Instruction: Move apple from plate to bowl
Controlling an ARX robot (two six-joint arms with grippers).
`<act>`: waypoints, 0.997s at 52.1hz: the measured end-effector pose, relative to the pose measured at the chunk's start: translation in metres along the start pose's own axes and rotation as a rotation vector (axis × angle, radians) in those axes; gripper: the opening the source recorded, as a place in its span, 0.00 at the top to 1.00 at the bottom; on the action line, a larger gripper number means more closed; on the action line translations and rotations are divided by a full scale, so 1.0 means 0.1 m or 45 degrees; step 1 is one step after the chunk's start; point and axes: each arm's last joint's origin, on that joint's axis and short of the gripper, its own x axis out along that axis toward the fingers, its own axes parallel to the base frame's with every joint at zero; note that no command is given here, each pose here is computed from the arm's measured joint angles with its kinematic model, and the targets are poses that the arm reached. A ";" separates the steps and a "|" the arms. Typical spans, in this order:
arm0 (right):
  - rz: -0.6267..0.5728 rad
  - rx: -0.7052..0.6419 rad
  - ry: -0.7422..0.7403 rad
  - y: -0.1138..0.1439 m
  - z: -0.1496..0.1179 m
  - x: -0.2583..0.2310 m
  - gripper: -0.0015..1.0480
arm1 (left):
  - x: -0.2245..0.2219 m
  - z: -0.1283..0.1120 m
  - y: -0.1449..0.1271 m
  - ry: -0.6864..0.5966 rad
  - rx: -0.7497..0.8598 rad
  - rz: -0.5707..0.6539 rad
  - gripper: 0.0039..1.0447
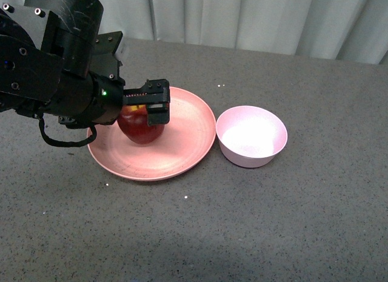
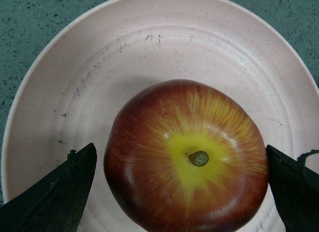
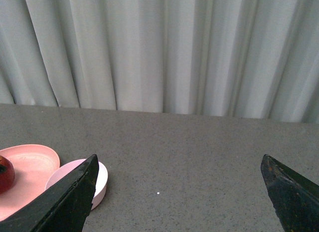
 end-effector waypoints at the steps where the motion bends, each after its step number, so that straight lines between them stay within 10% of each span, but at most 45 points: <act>1: 0.000 0.000 0.000 0.00 0.00 0.00 0.09 | 0.01 -0.01 0.00 0.006 0.002 -0.001 0.06; 26: 0.000 0.000 0.000 0.00 0.00 0.00 0.09 | -0.01 0.00 -0.14 0.003 0.041 -0.060 0.21; 52: 0.000 0.000 0.000 0.00 0.00 0.00 0.09 | -0.10 0.14 -1.35 -0.107 0.235 -0.388 0.21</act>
